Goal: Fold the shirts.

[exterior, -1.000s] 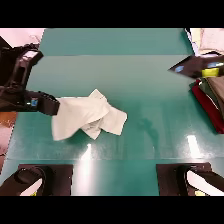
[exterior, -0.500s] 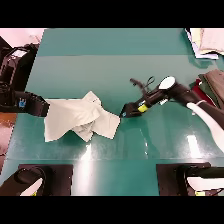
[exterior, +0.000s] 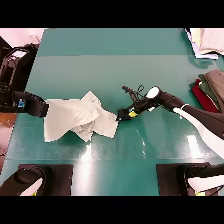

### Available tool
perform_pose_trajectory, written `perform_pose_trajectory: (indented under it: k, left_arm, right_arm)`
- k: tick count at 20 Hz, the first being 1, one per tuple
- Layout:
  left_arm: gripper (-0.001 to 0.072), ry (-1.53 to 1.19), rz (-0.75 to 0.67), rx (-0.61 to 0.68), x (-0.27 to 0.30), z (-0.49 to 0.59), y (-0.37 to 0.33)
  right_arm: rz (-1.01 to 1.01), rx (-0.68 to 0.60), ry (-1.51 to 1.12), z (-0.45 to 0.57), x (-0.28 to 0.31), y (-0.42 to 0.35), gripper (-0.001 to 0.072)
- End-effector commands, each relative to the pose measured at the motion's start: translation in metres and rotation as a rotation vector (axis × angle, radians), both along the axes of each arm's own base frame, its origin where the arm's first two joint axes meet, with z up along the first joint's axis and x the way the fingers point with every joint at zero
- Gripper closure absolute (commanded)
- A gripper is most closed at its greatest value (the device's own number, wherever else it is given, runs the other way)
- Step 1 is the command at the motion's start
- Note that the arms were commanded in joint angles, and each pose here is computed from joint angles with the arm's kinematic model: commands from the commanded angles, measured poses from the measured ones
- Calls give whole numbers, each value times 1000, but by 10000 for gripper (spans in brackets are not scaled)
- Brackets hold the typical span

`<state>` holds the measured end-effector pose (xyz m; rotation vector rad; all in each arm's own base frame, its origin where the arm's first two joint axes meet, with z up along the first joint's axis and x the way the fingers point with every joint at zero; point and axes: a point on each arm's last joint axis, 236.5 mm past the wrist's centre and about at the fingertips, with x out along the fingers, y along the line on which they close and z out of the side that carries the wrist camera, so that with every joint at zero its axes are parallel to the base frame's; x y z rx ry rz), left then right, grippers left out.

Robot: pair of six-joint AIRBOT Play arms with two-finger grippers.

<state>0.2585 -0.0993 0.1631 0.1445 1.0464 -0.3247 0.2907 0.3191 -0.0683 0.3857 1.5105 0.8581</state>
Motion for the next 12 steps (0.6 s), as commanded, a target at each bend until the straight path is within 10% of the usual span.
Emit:
perform_pose_trajectory:
  k: [1,7,12]
  left_arm:
    - [684,-10,2,-2,2,2,0]
    - [684,-424,64,-38,33,137,19]
    - [684,-802,53,-203,-4,286,23]
  right_arm:
    - [19,22,-95,17,17,5,693]
    - [-147,218,-655,267,110,-46,696]
    - [-299,304,-1202,503,68,-127,696]
